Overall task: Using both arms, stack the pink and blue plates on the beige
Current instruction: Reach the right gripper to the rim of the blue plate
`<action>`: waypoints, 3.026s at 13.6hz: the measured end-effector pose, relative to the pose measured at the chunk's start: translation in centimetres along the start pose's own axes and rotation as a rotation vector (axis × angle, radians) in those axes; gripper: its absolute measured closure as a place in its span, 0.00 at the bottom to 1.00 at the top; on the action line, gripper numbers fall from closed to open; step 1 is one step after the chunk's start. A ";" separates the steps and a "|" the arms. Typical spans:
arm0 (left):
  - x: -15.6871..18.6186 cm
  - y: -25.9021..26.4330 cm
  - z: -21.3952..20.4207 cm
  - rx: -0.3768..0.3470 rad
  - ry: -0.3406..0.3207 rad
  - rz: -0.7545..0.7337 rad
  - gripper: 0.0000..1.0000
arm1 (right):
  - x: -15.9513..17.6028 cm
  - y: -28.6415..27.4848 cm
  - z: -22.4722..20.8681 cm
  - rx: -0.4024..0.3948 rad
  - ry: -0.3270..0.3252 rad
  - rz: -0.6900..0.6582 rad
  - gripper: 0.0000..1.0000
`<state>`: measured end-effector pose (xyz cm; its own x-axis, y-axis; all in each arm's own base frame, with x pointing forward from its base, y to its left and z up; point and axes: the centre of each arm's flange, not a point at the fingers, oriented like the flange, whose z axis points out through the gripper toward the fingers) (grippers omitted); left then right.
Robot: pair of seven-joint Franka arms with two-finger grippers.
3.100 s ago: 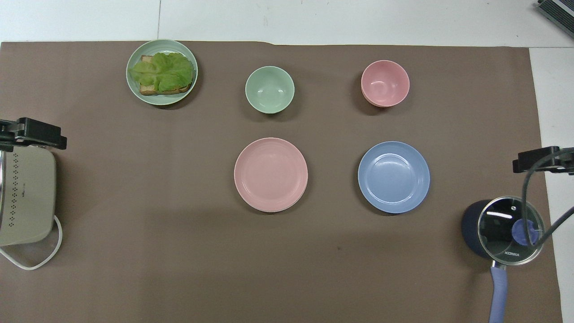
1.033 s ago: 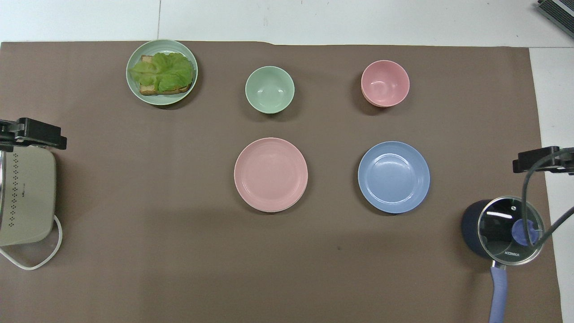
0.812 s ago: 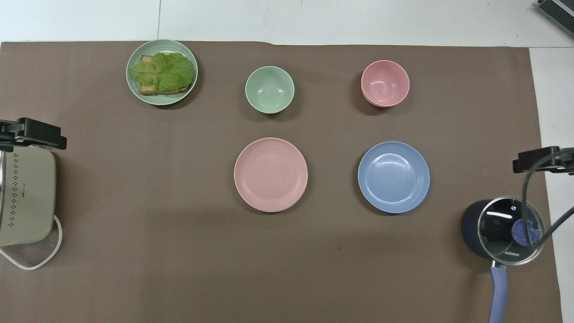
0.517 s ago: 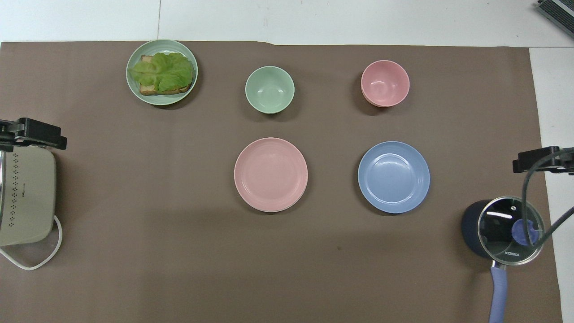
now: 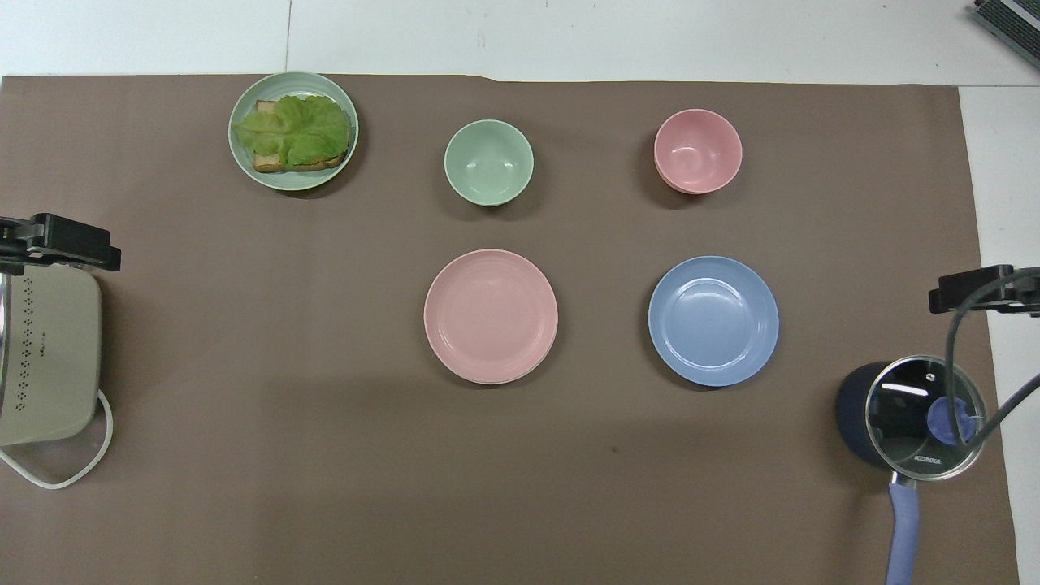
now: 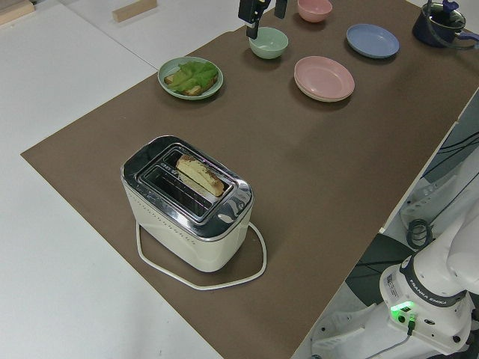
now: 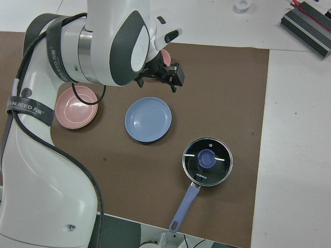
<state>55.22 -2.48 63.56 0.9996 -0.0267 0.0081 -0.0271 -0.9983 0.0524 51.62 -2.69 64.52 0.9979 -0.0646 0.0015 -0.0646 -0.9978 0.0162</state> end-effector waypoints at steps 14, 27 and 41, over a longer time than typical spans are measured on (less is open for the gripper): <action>0.0 0.0 0.0 0.000 0.000 0.000 0.00 | 4.2 -1.2 20.9 0.003 -0.005 -0.040 0.00; 0.0 0.0 0.0 0.000 0.000 0.000 0.00 | 1.6 -2.6 34.9 0.108 -0.036 -0.046 0.00; 0.0 0.0 0.0 0.000 0.000 0.000 0.00 | 2.7 -3.0 33.1 0.120 -0.035 -0.052 0.88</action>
<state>55.21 -2.48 63.56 0.9996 -0.0267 0.0080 -0.0271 -0.9983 0.0524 54.53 -0.45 31.43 0.9995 -0.0110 -0.0308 -0.0142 -0.9944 -0.1043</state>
